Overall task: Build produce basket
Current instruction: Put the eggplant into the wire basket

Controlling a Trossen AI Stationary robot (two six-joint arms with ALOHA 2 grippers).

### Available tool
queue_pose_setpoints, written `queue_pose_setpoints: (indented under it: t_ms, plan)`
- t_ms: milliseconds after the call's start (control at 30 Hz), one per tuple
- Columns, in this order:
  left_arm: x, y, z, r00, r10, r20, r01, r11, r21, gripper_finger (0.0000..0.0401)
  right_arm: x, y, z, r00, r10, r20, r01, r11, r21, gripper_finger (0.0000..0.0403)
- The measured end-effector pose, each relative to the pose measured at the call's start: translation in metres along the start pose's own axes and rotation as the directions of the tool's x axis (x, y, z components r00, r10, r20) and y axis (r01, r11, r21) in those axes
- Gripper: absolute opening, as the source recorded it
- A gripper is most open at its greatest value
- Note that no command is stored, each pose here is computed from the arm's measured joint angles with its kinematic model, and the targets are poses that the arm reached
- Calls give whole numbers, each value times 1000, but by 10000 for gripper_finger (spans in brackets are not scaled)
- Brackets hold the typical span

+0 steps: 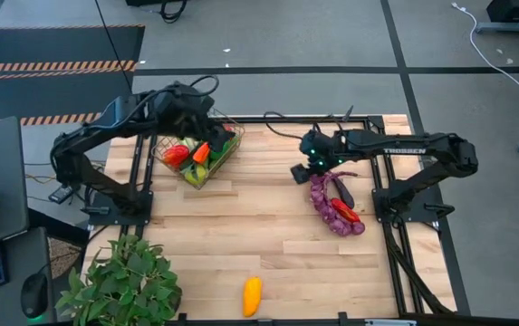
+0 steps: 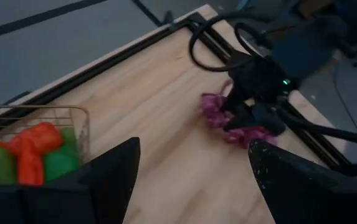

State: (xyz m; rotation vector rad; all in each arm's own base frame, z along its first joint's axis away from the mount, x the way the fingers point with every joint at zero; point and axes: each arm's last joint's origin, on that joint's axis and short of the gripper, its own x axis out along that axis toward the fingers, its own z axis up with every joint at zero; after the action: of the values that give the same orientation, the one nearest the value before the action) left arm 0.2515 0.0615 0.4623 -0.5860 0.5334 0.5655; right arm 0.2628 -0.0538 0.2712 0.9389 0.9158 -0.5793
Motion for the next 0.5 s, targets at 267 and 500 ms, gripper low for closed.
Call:
queue_pose_setpoints:
  t_ms: [267,500]
  plan:
    - [-7,-26,-15,995,-99,-15,99,995,22,304,-21,-10,-34,976,-157,-149,149,987,-63,269]
    - [-12,-45,-27,989,-148,-12,149,987,62,303,-15,-32,-57,918,-301,-257,299,953,-50,262]
